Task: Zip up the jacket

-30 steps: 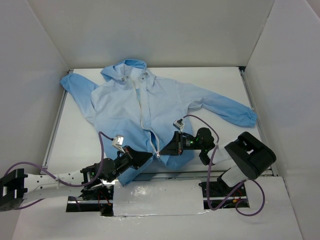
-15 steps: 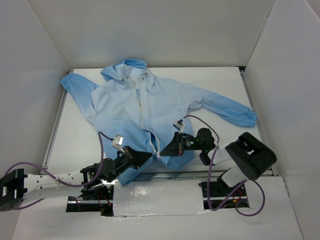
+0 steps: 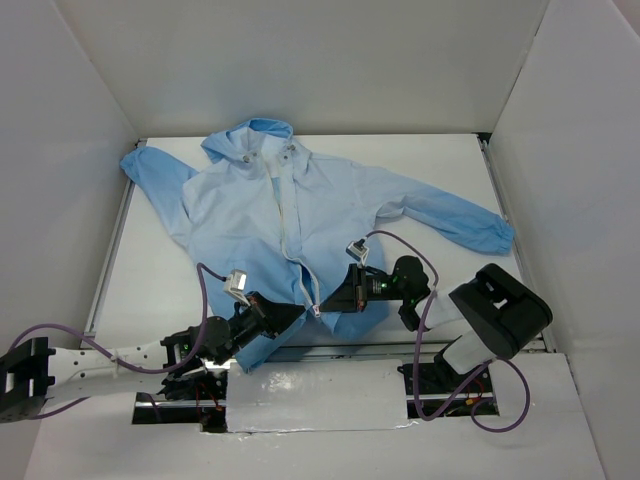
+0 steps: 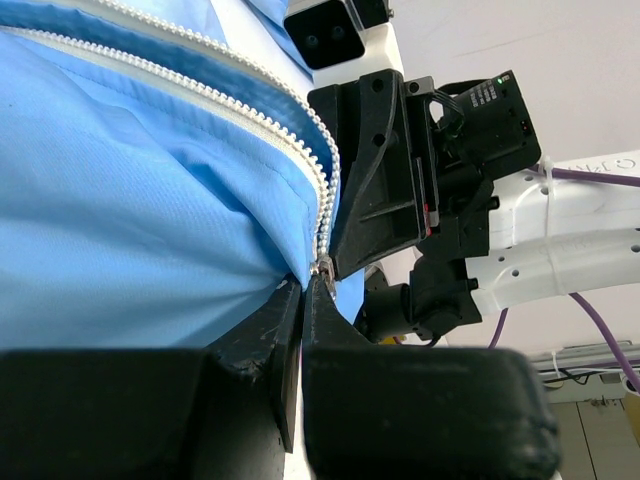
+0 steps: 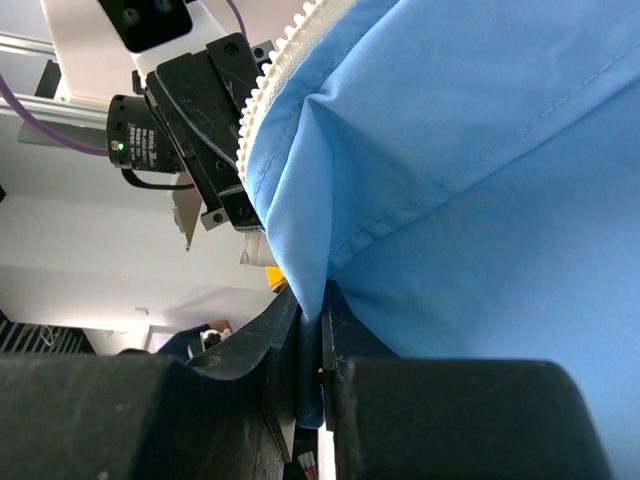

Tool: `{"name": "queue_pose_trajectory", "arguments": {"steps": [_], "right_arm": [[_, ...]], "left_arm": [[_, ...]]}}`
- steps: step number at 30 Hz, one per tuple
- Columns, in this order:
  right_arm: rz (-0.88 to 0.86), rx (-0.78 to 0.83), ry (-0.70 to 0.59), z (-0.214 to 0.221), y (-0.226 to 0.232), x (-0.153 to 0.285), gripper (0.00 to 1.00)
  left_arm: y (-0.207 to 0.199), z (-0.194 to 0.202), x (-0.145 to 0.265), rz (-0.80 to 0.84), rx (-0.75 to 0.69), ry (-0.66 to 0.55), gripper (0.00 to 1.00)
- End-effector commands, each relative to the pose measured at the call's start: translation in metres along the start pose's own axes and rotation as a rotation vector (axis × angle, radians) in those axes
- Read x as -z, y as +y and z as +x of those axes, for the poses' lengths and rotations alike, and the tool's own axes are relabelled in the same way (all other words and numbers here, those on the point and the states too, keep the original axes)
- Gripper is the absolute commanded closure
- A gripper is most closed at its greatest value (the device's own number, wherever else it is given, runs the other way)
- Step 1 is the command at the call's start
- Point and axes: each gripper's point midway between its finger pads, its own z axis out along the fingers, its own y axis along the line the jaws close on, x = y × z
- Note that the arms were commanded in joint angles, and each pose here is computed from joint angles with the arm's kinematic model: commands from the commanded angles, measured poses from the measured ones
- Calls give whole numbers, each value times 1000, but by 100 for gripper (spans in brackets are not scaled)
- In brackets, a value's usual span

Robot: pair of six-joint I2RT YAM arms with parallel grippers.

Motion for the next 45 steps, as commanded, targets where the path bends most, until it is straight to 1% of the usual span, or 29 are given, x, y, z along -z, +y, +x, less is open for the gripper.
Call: {"name": "queue_pose_trajectory", "arguments": {"steps": [1, 32, 37, 45], "right_arm": [[-278, 422, -54, -12, 71, 4, 100], [-288, 444, -74, -38, 75, -5, 100], [-314, 466, -65, -46, 86, -9, 100], [-344, 485, -37, -64, 99, -15, 100]], "left_arm": [[-28, -13, -2, 77, 54, -37, 100], [-37, -6, 0, 139, 119, -6, 100], [-37, -2, -2, 148, 110, 8, 100], [-31, 5, 0, 145, 48, 31, 100]]}}
